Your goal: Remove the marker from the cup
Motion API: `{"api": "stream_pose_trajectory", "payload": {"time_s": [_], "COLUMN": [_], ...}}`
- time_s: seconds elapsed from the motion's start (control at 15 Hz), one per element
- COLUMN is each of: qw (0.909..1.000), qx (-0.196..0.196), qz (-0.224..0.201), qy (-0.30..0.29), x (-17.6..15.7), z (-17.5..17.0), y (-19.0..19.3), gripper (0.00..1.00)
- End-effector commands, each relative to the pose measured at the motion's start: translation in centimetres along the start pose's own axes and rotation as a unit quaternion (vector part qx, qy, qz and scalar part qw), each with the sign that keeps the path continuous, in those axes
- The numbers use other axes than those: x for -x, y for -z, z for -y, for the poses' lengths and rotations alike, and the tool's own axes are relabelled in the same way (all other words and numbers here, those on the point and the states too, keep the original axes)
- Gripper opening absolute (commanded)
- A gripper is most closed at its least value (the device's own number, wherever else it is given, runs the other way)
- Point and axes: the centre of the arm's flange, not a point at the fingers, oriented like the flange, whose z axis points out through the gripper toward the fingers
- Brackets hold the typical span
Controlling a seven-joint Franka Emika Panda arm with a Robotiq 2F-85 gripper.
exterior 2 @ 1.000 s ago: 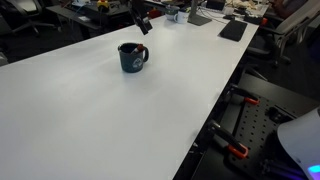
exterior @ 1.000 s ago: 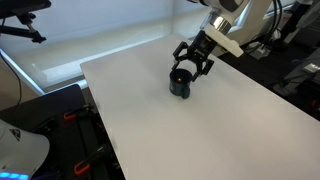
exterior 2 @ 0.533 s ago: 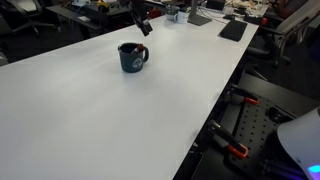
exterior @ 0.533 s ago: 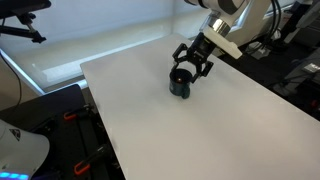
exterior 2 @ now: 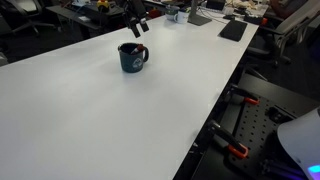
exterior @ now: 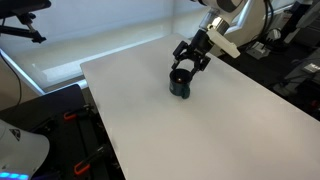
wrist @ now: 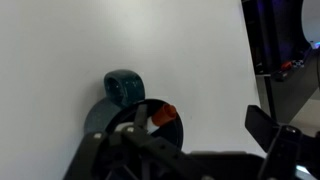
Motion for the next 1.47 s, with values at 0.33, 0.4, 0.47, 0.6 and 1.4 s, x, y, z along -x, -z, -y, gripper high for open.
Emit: {"api": "stream_pose_trajectory", "payload": {"time_s": [0.33,0.4,0.47,0.6,1.4], "qw": [0.9976,0.9976,0.9976,0.9976,0.9977], "qx": [0.016,0.014,0.013,0.013,-0.009], "qz": [-0.019,-0.019,-0.019,-0.019,-0.015], "qy": [0.065,0.065,0.065,0.065,0.066], "x": [0.2,0.2,0.2,0.1,-0.5], "z": [0.6,0.5,0.5,0.4,-1.3], "y": [0.8,0.6,0.5,0.4,-1.7], "gripper": [1.00,1.00,1.00,1.00,1.00]}}
